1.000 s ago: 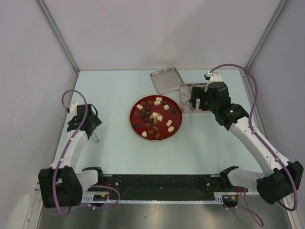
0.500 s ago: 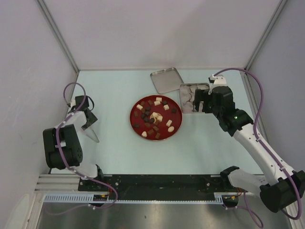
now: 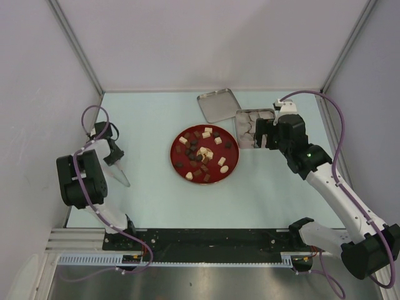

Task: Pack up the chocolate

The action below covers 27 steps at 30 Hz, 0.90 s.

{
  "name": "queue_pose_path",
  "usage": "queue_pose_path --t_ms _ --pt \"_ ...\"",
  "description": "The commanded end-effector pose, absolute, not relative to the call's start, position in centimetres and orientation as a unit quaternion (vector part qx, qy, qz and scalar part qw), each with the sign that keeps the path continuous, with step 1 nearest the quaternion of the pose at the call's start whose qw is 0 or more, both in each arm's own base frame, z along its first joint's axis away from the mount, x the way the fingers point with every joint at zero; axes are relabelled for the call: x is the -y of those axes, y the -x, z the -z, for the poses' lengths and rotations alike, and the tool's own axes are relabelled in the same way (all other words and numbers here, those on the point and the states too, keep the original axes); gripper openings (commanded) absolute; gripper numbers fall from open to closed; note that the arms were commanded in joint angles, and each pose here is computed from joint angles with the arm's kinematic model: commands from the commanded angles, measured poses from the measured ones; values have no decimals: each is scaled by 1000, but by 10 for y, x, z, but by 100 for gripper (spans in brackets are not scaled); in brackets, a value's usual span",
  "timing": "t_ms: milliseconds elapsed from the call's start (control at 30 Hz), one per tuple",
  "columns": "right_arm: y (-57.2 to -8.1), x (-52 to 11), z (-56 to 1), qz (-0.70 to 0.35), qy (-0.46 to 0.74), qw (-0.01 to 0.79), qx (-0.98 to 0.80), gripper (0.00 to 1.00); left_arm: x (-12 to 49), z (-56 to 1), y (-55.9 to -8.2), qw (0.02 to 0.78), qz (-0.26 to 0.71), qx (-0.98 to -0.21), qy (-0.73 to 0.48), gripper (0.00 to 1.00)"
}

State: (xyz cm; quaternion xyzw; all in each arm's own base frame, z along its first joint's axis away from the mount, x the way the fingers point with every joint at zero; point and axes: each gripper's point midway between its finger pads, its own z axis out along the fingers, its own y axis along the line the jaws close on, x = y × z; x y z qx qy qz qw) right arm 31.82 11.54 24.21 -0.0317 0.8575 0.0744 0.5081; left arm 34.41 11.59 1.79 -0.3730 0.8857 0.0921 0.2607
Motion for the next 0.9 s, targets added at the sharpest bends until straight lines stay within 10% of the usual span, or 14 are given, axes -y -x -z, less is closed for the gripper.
queue_pose_path --t_ms 0,433,867 --pt "-322 -111 -258 -72 27 537 -840 100 -120 -16 -349 257 -76 -889 370 38" --pt "-319 -125 -258 -103 52 532 -839 100 -106 -59 -353 310 -25 -879 361 2" --pt "-304 -173 -259 -225 97 498 -832 100 -43 -187 -359 506 182 -775 331 0"
